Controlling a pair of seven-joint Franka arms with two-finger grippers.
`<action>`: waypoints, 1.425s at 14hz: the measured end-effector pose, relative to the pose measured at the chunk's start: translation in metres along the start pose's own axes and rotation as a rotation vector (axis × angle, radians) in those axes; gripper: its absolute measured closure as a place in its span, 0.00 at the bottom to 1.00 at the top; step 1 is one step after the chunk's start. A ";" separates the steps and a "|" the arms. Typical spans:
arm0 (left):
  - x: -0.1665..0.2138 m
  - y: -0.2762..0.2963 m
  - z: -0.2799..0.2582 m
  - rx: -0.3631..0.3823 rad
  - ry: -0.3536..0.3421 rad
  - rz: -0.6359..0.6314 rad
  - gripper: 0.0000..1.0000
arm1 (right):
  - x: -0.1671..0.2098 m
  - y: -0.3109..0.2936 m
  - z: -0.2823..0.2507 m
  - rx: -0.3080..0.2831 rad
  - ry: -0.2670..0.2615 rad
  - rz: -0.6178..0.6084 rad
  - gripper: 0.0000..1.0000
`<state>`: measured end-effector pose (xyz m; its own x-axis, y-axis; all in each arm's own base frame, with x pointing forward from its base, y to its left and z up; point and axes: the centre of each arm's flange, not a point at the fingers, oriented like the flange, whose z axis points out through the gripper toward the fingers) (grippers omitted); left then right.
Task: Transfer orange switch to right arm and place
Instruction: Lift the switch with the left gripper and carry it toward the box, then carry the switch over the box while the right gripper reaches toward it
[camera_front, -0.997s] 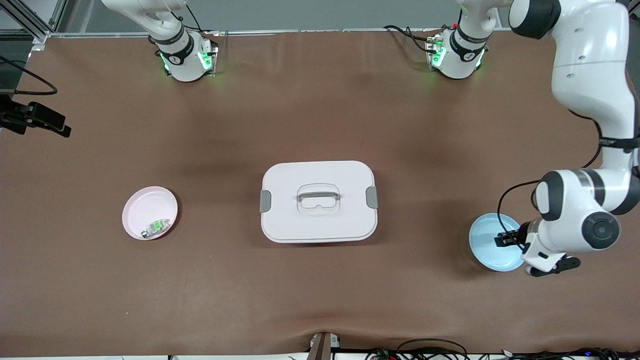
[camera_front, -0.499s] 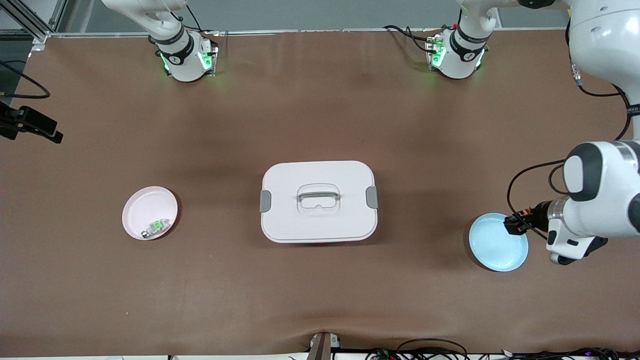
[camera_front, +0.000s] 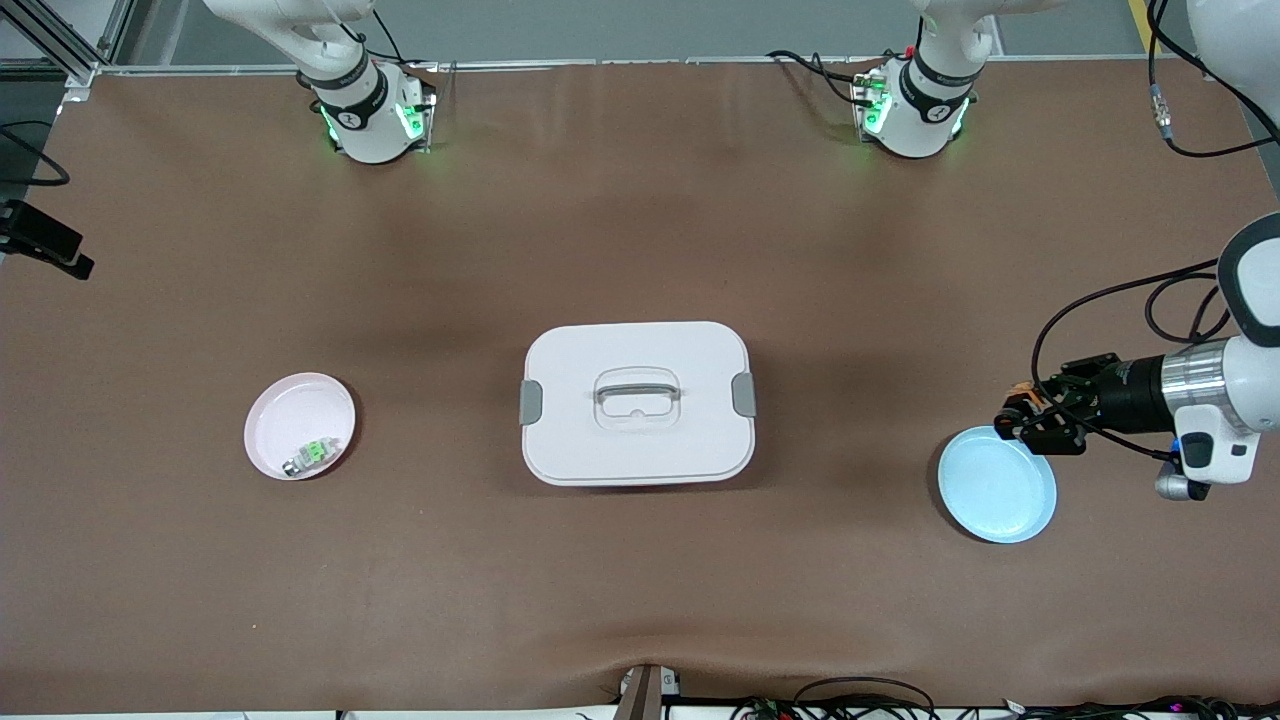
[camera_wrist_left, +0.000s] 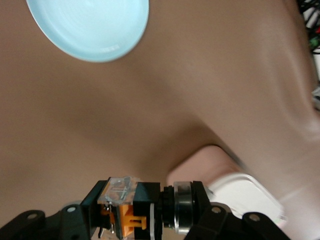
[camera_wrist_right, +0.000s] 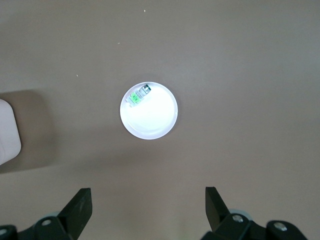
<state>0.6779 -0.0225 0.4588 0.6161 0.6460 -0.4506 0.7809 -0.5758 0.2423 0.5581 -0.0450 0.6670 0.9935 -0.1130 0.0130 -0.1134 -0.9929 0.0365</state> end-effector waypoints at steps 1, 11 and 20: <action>-0.007 0.006 -0.001 -0.038 -0.037 -0.066 0.28 | -0.001 -0.001 0.001 0.008 -0.007 -0.001 0.00; -0.112 0.069 0.025 -0.058 -0.209 -0.456 0.28 | -0.012 -0.040 -0.006 0.295 -0.062 -0.039 0.00; -0.242 0.133 0.095 -0.051 -0.207 -0.607 0.28 | -0.061 -0.113 -0.028 0.653 0.015 0.076 0.00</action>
<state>0.6230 -0.3033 0.5191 0.0345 0.7361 -0.6760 0.9915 -0.1103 -0.0695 0.5098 0.0749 0.6899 0.9821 -0.1883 0.0060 -0.1501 -0.8013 -0.5791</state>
